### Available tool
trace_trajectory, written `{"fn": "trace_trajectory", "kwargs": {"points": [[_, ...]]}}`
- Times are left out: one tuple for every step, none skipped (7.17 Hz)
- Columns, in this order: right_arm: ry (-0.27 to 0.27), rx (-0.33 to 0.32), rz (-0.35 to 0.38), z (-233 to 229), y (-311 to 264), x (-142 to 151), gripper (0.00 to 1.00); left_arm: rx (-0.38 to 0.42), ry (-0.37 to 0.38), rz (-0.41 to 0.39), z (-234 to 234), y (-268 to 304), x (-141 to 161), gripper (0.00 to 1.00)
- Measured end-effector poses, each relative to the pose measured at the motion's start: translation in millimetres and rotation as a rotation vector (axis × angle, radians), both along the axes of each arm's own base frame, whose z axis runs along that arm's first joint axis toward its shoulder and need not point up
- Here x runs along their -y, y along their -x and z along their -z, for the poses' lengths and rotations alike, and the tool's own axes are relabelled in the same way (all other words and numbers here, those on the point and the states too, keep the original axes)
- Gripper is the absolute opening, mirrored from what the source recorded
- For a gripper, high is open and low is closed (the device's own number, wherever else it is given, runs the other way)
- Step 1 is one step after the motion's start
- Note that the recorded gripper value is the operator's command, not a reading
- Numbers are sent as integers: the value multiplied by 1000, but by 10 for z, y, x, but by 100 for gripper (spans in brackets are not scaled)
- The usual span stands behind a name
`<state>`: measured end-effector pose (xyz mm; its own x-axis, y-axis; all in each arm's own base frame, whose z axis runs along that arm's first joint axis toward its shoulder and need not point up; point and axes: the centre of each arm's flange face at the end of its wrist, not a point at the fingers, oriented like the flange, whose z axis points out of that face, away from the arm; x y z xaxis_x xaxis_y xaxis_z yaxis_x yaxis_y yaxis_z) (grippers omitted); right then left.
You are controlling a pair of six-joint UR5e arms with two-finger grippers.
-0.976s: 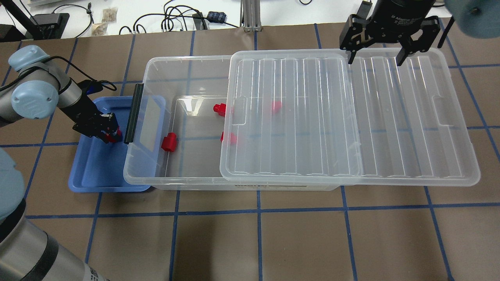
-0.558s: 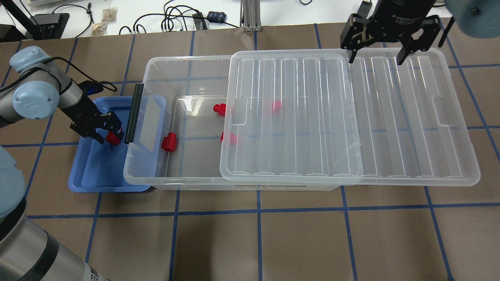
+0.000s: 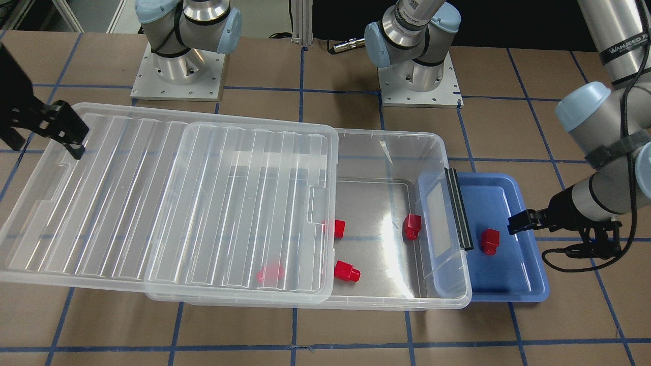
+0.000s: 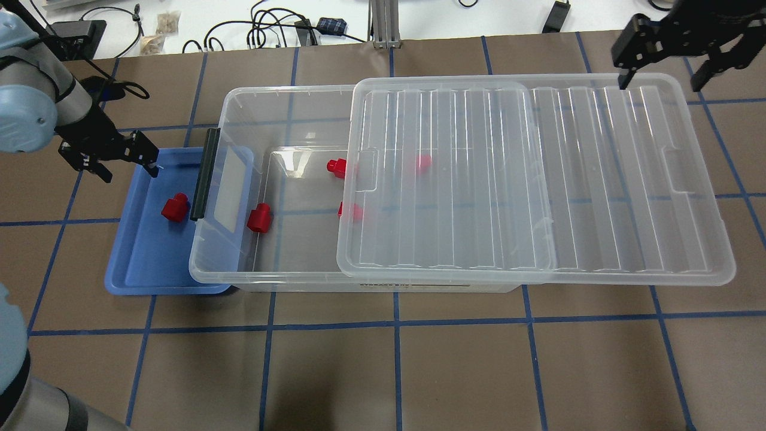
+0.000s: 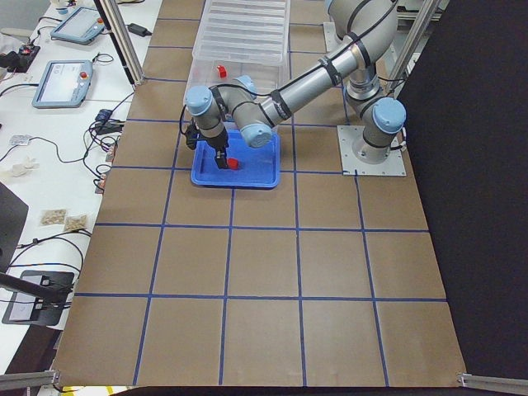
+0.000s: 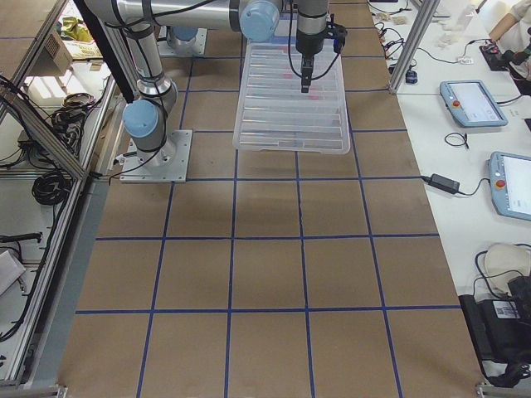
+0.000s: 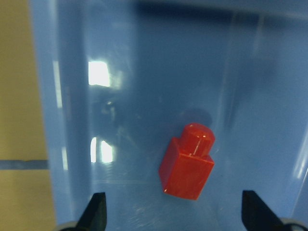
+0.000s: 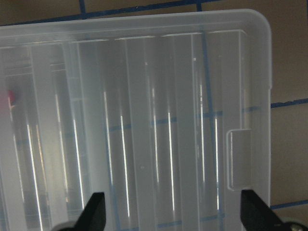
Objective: Place red block in blue tray from box
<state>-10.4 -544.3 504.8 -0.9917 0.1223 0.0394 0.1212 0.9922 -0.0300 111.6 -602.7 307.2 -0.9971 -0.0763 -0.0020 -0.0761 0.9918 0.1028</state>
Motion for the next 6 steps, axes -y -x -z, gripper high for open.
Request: {"fn": "trace_trajectory", "kwargs": {"points": [[-28, 9, -9, 186, 398, -33, 100, 20, 25, -8, -396, 184, -71, 100], [-45, 13, -21, 417, 704, -88, 100, 30, 34, -18, -808, 377, -183, 100], [-44, 7, -39, 627, 938, -145, 99, 35, 42, -29, -1169, 587, -318, 100], [-44, 5, -53, 821, 1137, -214, 99, 40, 58, -6, -1440, 891, -449, 100], [-46, 5, -75, 988, 1307, -292, 99, 41, 74, 47, -1610, 1268, -561, 100], [-44, 3, -97, 1115, 1461, -362, 99, 40, 84, 98, -1701, 1582, -660, 100]]}}
